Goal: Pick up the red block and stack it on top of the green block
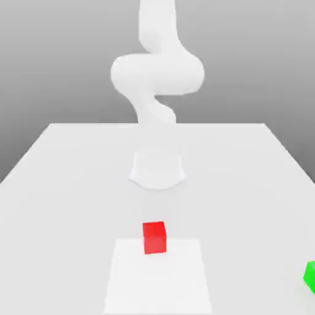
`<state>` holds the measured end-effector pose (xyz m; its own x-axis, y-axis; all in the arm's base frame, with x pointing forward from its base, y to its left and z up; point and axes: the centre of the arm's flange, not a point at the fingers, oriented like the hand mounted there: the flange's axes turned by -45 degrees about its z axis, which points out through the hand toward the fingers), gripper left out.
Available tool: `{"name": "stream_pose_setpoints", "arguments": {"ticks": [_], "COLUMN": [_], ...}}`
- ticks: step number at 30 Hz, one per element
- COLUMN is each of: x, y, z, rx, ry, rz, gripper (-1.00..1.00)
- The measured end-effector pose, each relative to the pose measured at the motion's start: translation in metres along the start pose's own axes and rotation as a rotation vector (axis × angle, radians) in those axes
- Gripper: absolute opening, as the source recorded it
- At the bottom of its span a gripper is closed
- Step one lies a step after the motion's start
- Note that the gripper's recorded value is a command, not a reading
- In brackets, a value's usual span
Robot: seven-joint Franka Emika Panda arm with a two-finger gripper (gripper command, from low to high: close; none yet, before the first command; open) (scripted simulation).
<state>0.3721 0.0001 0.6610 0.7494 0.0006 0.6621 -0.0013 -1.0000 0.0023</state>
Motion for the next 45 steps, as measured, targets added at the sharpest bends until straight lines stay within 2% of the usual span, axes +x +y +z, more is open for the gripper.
{"name": "stream_pose_setpoints", "arguments": {"ticks": [9, 18, 23, 24, 31, 39, 45], "x": [-0.120, -0.326, -0.371, -0.376, -0.377, -0.338, -0.287], "y": [0.003, 0.006, 0.006, 0.006, 0.006, 0.006, -0.071], "z": [0.194, 0.316, 0.350, 0.354, 0.355, 0.312, 0.334], "rx": [0.004, 0.044, 0.047, 0.047, 0.047, 0.047, 0.053], "ry": [-0.333, -0.692, -0.722, -0.722, -0.722, -0.722, -0.723], "rz": [-0.061, -0.114, -0.118, -0.118, -0.118, -0.118, -0.141], "gripper": [0.00, 0.00, 0.00, -1.00, -1.00, -1.00, -1.00]}}
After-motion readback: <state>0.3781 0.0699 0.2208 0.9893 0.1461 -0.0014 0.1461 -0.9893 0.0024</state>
